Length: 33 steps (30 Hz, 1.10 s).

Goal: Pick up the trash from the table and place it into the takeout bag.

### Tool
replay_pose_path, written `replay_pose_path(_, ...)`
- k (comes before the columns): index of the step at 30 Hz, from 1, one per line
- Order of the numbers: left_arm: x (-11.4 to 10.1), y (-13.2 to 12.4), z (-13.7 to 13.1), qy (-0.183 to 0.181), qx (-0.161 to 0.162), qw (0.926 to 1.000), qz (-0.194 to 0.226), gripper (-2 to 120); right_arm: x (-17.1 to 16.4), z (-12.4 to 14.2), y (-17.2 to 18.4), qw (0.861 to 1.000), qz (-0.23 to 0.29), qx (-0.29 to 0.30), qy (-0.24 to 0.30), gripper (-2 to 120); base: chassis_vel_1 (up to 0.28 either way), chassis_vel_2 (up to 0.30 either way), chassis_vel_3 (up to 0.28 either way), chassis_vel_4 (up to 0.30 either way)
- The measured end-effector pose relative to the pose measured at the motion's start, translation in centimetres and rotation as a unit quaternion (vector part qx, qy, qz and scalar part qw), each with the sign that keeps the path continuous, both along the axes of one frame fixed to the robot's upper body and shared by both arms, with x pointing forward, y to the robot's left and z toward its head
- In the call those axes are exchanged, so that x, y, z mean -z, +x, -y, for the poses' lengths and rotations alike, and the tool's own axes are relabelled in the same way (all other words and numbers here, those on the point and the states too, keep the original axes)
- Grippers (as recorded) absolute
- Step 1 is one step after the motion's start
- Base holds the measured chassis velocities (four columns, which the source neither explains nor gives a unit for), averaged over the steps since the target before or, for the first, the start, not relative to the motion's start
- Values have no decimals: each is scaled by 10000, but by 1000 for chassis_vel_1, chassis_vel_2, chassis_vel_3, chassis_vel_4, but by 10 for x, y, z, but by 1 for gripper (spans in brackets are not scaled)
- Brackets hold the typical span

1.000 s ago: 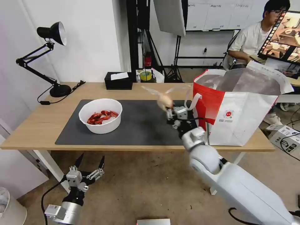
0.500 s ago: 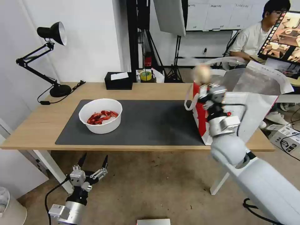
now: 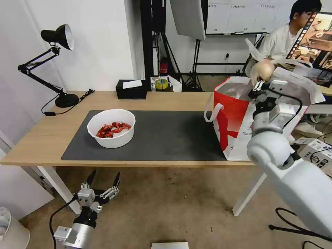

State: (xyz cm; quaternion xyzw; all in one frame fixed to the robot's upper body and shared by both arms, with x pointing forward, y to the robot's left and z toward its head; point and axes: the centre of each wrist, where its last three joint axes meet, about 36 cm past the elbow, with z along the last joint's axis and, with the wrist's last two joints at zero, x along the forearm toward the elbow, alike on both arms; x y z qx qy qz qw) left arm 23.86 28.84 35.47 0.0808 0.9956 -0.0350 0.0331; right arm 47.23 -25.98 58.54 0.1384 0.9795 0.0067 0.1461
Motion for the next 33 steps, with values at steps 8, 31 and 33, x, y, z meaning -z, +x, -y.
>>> replay_pose_path(8,1,1,1,-4,18,10000,-8,100,-4,3,-3,9984,-530,-37,187,18,0,0,0,0)
replay_pose_path(31,0,2,4,-25,57,10000,15,100,-6,11,-13,9976,-681,-97,90,98,0,0,0,0)
replay_pose_path(33,-2,3,3,-18,57,10000,35,100,-7,11,-14,9975,-685,-124,89,100,0,0,0,0)
